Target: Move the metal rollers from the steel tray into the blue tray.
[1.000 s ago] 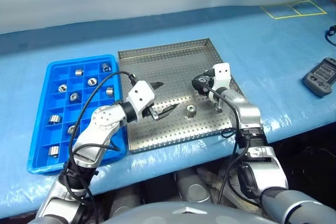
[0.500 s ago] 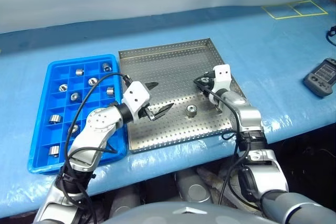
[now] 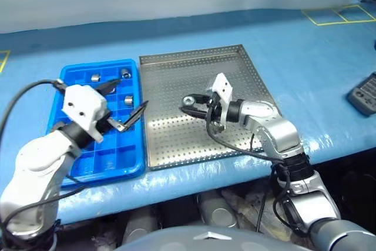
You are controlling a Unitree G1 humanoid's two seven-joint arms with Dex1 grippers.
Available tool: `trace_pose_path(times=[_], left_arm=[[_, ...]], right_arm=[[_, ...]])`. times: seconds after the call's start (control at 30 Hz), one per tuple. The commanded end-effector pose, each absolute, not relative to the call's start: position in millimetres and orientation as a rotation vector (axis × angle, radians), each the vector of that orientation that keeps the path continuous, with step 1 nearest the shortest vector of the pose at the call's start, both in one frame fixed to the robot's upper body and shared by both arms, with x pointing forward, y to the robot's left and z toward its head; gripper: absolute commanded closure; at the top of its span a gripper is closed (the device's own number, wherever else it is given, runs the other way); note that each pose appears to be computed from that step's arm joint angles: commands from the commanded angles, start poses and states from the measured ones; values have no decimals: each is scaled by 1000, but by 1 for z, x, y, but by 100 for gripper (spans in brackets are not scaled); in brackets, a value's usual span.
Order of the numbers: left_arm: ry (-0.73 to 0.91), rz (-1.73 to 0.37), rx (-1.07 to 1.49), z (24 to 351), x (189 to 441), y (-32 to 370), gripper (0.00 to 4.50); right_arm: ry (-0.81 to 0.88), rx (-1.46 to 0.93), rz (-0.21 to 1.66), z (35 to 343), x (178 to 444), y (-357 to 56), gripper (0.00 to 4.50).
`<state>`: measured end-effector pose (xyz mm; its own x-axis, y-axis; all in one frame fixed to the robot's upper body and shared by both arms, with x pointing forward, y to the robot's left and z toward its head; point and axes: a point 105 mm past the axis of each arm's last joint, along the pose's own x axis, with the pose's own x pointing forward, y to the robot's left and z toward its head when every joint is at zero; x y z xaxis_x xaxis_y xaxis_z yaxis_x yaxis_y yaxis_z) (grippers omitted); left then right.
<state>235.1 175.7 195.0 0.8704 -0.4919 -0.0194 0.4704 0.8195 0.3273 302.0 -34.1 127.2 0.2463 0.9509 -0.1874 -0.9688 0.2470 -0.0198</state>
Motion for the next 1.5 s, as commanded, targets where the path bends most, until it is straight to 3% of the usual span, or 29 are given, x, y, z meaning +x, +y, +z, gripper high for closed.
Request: trace_pose_path(times=[0.03, 0.3, 0.67, 0.93, 1.37, 1.5], left_arm=[[-76, -468, 376, 204, 218, 180, 7], [177, -280, 314, 150, 199, 203, 7], [207, -272, 274, 134, 204, 193, 7], [210, -334, 255, 129, 210, 176, 7], [203, -353, 256, 128, 215, 172, 7], [202, -355, 257, 128, 216, 172, 7]], right_arm=[[58, -194, 1427, 146, 299, -16, 268], [-83, -214, 1396, 160, 330, 37, 268], [-1, -241, 1542, 135, 312, 104, 268], [30, -225, 1423, 127, 335, 110, 268], [108, -141, 1365, 121, 348, 109, 268], [62, -131, 1342, 129, 351, 108, 140]])
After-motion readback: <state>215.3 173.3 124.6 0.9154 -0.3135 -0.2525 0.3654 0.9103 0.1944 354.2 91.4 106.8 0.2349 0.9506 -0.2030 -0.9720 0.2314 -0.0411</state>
